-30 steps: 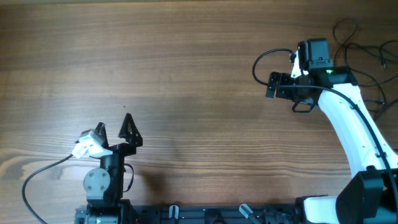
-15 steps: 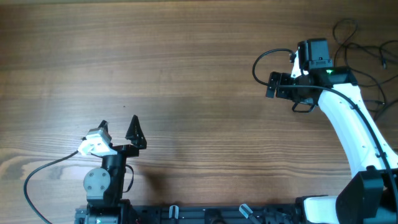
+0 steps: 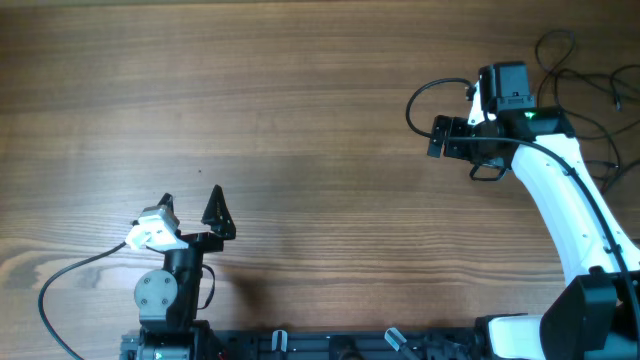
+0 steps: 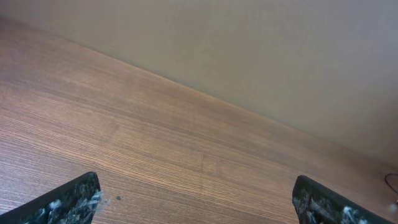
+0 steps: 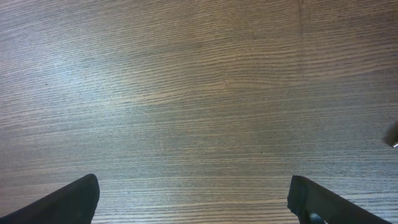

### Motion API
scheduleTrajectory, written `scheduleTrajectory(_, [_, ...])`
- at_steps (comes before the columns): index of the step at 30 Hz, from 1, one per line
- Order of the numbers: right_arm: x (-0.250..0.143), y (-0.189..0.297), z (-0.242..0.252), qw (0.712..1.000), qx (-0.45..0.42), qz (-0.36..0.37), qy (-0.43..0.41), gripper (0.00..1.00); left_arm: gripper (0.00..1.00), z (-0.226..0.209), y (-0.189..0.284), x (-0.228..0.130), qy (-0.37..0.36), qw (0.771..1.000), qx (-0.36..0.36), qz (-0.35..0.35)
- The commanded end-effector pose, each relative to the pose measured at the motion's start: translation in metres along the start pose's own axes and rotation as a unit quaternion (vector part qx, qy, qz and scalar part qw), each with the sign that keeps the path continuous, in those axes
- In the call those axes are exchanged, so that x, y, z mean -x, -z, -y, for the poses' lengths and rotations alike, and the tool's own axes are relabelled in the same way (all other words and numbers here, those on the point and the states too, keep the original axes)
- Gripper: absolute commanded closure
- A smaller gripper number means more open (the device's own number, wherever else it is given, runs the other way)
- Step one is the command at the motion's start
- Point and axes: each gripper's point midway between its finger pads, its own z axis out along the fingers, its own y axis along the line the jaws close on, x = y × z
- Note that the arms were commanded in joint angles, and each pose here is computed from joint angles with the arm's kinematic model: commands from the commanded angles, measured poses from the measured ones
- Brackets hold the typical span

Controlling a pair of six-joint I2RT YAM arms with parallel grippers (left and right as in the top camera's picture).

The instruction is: Untangle cables

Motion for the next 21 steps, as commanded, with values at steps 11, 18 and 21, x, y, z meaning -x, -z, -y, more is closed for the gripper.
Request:
scheduleTrajectory(11, [0.016,-0.001,-0.007,0.97,0.089,0.209,-0.088,0.0,0.0,0.001,0.001,-0.001,-0.01,1.0,-0.004,-0.001])
scheduleTrajectory(18, [-0.029,-0.01,0.006,0.927,0.138,0.339,-0.079,0.0,0.0,0.001,0.001,-0.001,-0.01,1.0,-0.004,0.0])
scheduleTrajectory(21, [-0.042,0.0,0.009,0.899,0.161,0.4,-0.073,0.0,0.0,0.001,0.001,-0.001,-0.01,1.0,-0.004,-0.001])
